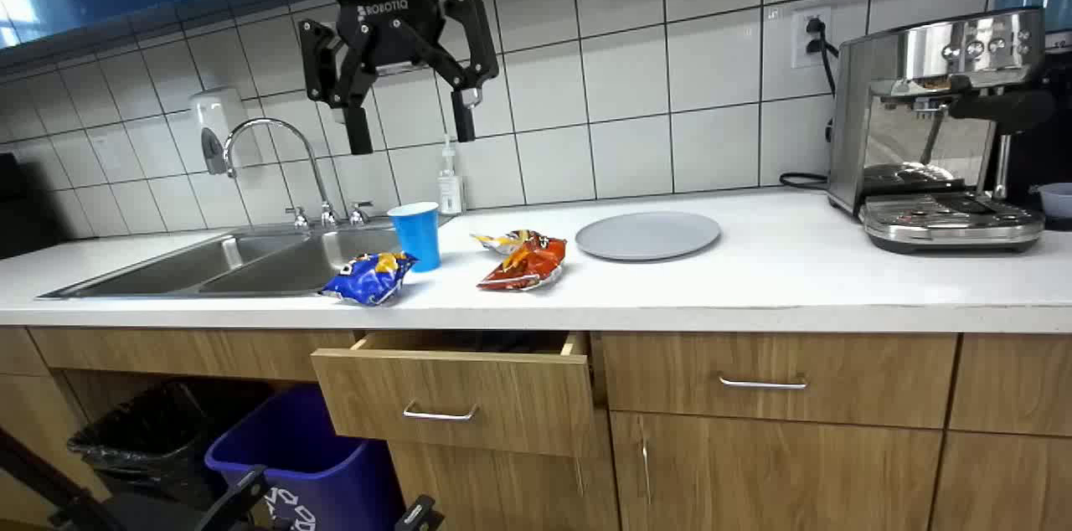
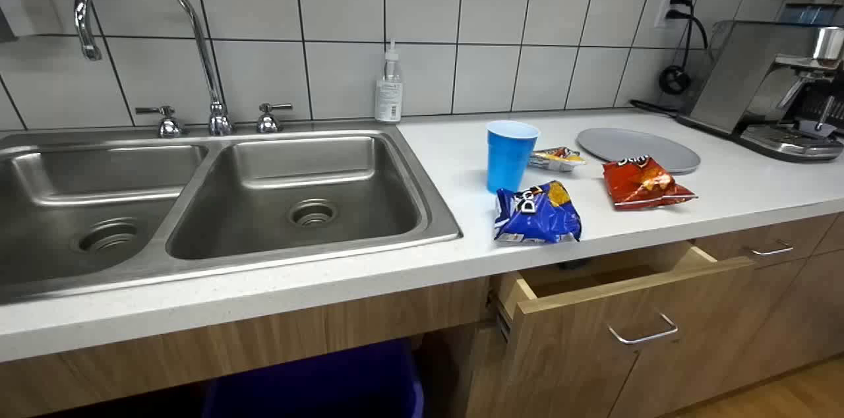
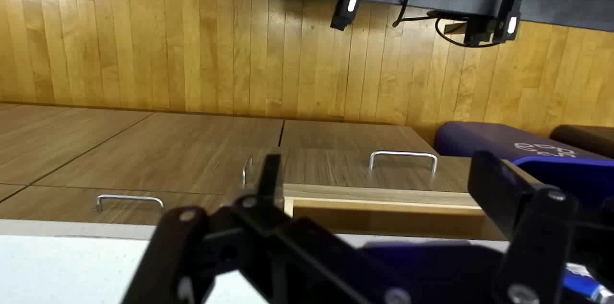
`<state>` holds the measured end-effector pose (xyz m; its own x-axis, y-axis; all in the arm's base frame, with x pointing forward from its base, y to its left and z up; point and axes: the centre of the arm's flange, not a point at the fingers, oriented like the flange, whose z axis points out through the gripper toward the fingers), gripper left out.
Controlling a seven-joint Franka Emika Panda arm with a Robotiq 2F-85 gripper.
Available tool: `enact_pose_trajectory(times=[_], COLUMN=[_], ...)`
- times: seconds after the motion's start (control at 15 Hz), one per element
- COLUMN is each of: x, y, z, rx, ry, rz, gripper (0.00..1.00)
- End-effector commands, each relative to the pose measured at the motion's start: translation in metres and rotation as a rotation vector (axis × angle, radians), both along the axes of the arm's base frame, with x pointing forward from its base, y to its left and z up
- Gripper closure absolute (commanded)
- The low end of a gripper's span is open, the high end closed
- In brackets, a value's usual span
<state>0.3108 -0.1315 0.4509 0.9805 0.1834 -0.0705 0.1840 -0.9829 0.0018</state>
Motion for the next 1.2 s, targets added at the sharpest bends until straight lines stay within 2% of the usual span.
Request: enact_pose_trajectory(times=[0.0, 0.93, 1.13], x=[0.0001, 0.0001, 0.0007], y=[0.0000, -0.0001, 0.0045], z=[-0.0002, -0.0002, -0.0102], rx=[0.000, 0.000, 0.014], ry=[0.001, 0.000, -0.007], rz=[0.000, 0.000, 0.015], gripper=[0.00, 0.00, 0.00])
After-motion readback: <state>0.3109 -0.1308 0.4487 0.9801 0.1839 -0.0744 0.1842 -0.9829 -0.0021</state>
